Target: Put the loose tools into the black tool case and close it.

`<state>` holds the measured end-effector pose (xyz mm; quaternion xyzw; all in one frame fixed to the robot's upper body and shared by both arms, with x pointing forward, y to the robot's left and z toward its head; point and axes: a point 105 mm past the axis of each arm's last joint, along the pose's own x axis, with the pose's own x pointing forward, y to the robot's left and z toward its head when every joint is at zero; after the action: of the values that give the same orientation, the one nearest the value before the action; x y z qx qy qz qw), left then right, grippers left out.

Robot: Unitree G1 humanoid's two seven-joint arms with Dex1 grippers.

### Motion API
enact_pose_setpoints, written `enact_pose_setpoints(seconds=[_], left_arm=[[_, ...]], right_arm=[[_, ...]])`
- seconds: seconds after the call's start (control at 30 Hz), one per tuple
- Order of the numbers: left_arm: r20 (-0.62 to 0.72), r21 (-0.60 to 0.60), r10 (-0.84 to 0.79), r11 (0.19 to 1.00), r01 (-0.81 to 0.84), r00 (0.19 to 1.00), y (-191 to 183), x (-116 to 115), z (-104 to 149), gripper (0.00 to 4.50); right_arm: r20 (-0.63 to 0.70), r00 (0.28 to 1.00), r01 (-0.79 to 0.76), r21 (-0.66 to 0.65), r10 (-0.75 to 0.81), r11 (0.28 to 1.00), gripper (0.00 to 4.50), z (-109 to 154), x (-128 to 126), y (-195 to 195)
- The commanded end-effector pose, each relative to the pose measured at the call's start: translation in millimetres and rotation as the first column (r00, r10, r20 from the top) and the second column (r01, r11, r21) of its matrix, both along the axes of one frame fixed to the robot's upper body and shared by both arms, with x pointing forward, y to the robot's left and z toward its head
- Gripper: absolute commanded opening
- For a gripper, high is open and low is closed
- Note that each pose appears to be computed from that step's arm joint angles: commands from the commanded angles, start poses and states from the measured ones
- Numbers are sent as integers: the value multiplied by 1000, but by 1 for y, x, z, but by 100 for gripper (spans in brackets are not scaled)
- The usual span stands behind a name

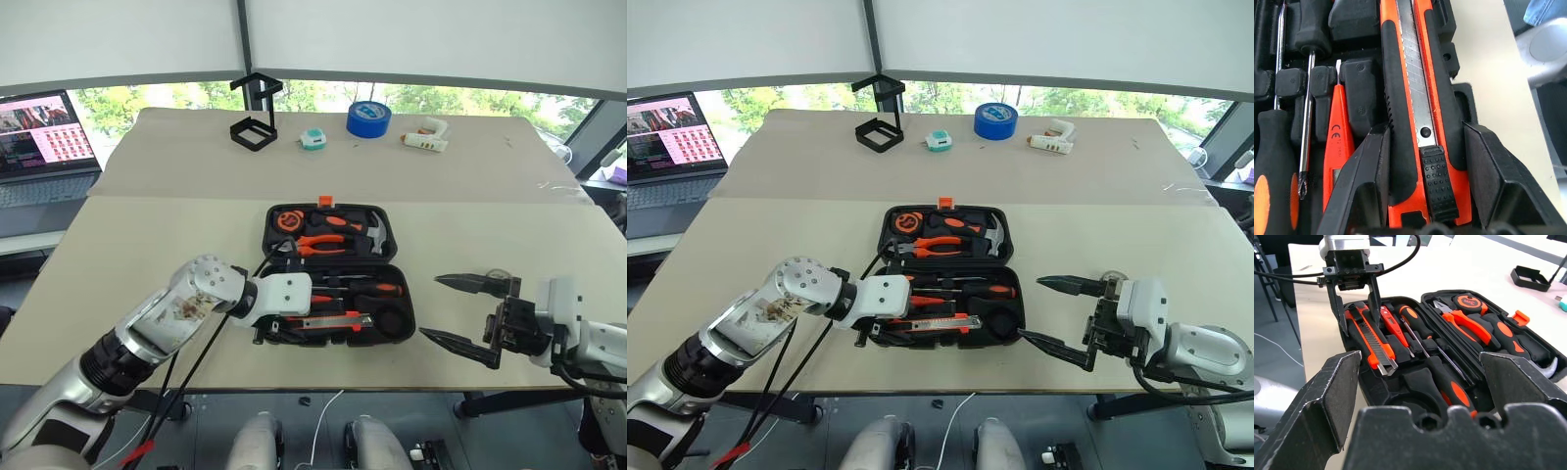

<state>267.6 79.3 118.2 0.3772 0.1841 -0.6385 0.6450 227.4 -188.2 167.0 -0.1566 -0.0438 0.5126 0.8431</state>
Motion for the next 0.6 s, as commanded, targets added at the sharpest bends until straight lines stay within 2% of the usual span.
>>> enact_pose_setpoints(seconds=[0.03,0.23,0.6], left_arm=[[2,86,8,996,-9,1000,12,5,-7,172],[-15,11,24,1000,-24,1000,-5,10,-4,172],[-6,67,27,997,-27,1000,-3,11,-11,172]], right_arm=[[53,999,-8,2,7,1000,450,13,-1,3],[55,998,-7,8,6,1000,450,13,1,5],[58,998,-8,13,7,1000,450,13,2,6]])
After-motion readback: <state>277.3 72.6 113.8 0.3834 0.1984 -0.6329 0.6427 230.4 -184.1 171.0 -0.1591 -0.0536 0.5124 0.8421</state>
